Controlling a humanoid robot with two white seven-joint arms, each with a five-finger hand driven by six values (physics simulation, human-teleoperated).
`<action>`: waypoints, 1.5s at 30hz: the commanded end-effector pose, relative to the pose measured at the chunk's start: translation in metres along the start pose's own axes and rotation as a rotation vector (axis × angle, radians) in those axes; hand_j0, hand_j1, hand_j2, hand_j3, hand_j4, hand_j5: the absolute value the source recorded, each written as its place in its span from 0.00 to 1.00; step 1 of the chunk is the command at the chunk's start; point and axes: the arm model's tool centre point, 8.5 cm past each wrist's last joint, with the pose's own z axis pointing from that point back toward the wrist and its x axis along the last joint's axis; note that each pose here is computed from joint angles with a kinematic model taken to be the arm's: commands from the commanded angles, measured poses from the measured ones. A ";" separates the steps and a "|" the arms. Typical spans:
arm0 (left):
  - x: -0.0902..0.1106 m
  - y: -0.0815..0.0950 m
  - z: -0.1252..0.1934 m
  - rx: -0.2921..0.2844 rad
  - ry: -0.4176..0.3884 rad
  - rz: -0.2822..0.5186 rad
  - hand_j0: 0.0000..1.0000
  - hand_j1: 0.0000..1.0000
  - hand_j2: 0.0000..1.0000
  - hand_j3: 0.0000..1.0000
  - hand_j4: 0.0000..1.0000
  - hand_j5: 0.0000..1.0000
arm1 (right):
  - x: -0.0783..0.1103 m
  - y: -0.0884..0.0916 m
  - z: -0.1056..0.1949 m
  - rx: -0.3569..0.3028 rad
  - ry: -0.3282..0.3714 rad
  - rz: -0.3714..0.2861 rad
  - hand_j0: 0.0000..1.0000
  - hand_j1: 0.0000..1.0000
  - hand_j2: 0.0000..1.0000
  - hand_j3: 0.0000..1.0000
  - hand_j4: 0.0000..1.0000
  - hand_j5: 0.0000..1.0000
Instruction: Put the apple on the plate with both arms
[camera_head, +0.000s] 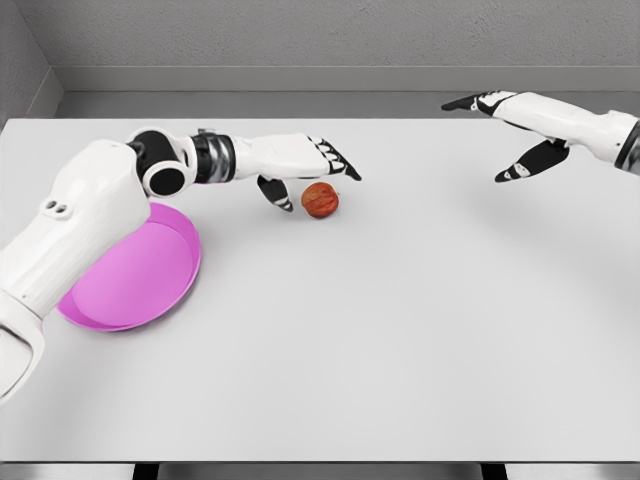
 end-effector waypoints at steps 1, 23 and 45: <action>-0.001 -0.003 -0.002 -0.010 0.009 0.002 0.95 0.95 0.95 0.95 0.95 0.95 | 0.001 0.000 -0.001 -0.003 -0.003 -0.005 1.00 1.00 1.00 1.00 1.00 1.00; -0.003 -0.012 -0.014 -0.030 0.024 0.024 0.95 0.95 0.95 0.95 0.95 0.95 | 0.007 -0.004 -0.004 -0.001 -0.020 0.011 1.00 1.00 1.00 1.00 1.00 1.00; 0.000 -0.017 -0.023 -0.078 0.036 -0.030 0.83 0.83 0.83 0.83 0.83 0.83 | 0.010 -0.001 -0.007 0.008 -0.030 0.014 1.00 1.00 1.00 1.00 1.00 1.00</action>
